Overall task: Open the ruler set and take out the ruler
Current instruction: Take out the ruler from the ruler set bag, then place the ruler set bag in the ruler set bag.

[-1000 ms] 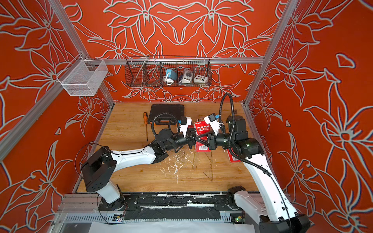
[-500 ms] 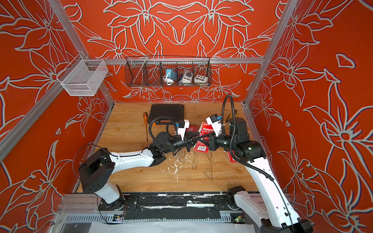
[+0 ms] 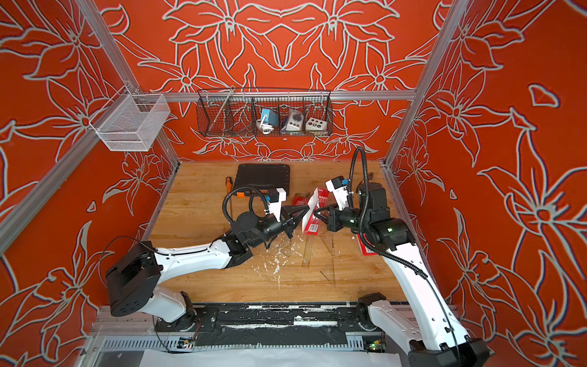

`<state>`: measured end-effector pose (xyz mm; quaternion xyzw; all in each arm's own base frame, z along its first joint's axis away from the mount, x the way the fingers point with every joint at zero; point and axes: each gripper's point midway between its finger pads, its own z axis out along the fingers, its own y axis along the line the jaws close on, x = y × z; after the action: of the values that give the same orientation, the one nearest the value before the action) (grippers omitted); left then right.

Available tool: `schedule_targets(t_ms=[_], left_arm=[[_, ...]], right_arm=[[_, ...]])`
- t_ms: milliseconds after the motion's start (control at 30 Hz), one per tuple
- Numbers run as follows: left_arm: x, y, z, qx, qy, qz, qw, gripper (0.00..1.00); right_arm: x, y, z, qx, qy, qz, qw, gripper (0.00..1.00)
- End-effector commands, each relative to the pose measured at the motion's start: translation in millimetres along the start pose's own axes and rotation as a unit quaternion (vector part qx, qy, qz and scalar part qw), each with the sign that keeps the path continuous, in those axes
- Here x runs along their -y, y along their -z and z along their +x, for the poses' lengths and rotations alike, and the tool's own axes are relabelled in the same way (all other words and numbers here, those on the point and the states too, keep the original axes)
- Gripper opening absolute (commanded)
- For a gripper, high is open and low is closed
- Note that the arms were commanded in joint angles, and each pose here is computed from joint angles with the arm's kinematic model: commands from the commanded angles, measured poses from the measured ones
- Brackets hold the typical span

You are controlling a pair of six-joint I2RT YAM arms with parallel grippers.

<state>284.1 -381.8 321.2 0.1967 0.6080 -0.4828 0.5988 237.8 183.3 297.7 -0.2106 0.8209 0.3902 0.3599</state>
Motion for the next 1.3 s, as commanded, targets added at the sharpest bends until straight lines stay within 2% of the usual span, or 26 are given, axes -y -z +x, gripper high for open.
schedule_targets(t_ms=[0, 100, 200, 300, 467, 600, 733, 867, 967, 1133, 1267], left_arm=[[-3, -4, -42, 0.041, -0.022, -0.037, 0.998, 0.00], [-6, -8, -56, 0.048, -0.022, -0.043, 0.998, 0.00], [-13, -10, -71, 0.054, -0.013, -0.055, 0.997, 0.00], [-21, -6, -84, 0.052, 0.008, -0.062, 0.997, 0.00], [-37, 16, -90, 0.018, 0.061, -0.056, 0.996, 0.00], [-44, 41, -63, -0.037, 0.086, -0.058, 0.994, 0.00], [-46, 65, -22, -0.089, 0.114, -0.058, 0.988, 0.00], [-45, 74, 18, -0.133, 0.158, -0.039, 0.978, 0.00], [-50, 76, 42, -0.157, 0.181, -0.040, 0.970, 0.00], [-46, 61, 70, -0.193, 0.224, -0.004, 0.955, 0.00], [-38, 42, 94, -0.214, 0.257, 0.017, 0.942, 0.00]], right_arm=[[8, -4, 0, -0.003, 0.015, 0.008, 1.000, 0.00], [12, -6, 7, -0.021, 0.013, 0.016, 1.000, 0.00], [33, -3, 18, -0.046, 0.011, 0.077, 0.996, 0.00], [63, 6, 28, -0.076, 0.004, 0.168, 0.983, 0.00], [106, 26, 37, -0.114, 0.000, 0.294, 0.949, 0.00], [135, 51, 36, -0.144, 0.002, 0.389, 0.910, 0.00], [162, 80, 40, -0.187, 0.007, 0.479, 0.858, 0.00], [181, 100, 51, -0.224, -0.005, 0.529, 0.818, 0.00], [193, 106, 59, -0.243, -0.012, 0.549, 0.800, 0.00], [208, 94, 81, -0.280, -0.030, 0.541, 0.793, 0.00], [222, 69, 96, -0.288, -0.047, 0.514, 0.807, 0.01]])
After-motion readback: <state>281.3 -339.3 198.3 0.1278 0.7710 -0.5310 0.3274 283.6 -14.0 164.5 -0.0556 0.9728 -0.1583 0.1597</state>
